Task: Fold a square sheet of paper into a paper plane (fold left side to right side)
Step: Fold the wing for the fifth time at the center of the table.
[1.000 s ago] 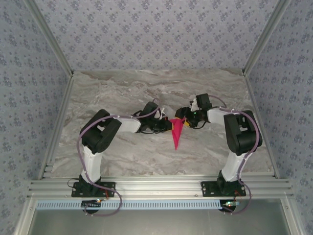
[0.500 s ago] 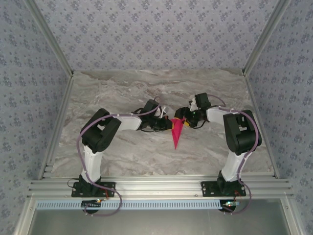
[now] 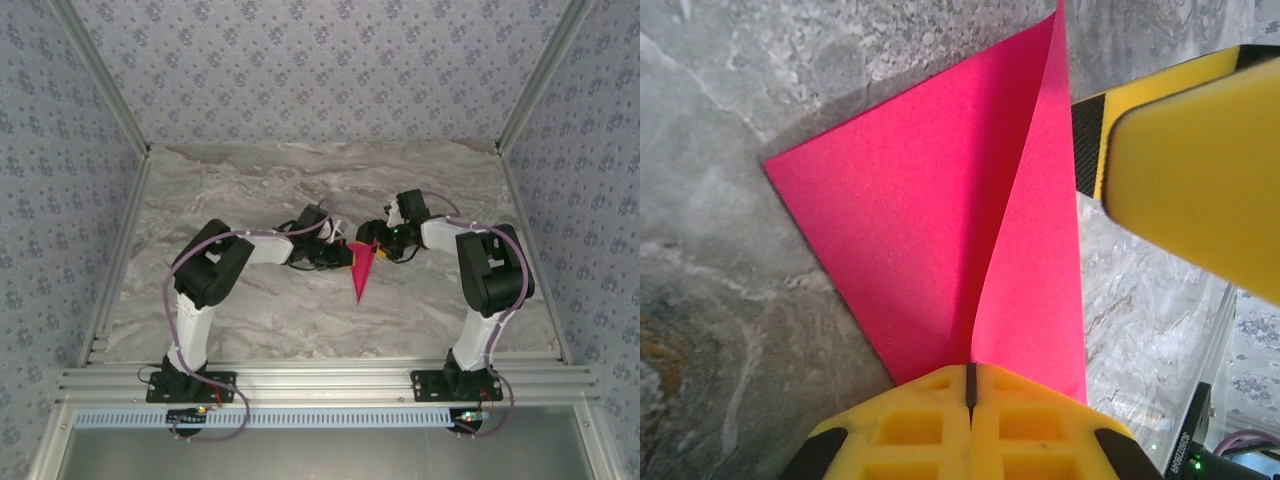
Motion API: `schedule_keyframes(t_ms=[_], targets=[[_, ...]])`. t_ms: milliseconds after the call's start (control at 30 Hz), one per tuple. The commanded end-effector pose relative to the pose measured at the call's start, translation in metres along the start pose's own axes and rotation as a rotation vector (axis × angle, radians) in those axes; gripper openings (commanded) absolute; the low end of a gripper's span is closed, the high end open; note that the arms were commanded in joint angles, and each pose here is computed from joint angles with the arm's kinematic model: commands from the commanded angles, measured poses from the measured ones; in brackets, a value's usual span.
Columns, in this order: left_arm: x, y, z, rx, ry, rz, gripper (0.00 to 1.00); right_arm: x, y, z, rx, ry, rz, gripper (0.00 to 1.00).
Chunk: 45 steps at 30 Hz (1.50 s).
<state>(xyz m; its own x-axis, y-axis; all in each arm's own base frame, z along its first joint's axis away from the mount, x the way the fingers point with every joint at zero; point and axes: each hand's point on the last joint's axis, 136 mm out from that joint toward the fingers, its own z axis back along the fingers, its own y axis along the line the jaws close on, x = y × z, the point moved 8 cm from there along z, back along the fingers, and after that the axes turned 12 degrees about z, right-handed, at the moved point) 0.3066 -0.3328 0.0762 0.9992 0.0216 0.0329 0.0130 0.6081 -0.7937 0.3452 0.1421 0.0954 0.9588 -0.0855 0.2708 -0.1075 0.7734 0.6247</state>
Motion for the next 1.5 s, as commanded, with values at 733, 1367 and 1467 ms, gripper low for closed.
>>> schedule_keyframes(t_ms=[733, 1367, 1467], targets=[[0.005, 0.005, 0.006, 0.052, -0.019, -0.026, 0.00, -0.019, -0.009, -0.015, -0.055, 0.106, -0.015, 0.69], [0.003, -0.008, 0.018, 0.037, -0.035, -0.060, 0.00, -0.021, -0.009, -0.020, -0.048, 0.118, -0.013, 0.69], [0.004, -0.005, 0.015, 0.042, -0.031, -0.053, 0.00, -0.021, -0.008, -0.020, -0.046, 0.119, -0.013, 0.69]])
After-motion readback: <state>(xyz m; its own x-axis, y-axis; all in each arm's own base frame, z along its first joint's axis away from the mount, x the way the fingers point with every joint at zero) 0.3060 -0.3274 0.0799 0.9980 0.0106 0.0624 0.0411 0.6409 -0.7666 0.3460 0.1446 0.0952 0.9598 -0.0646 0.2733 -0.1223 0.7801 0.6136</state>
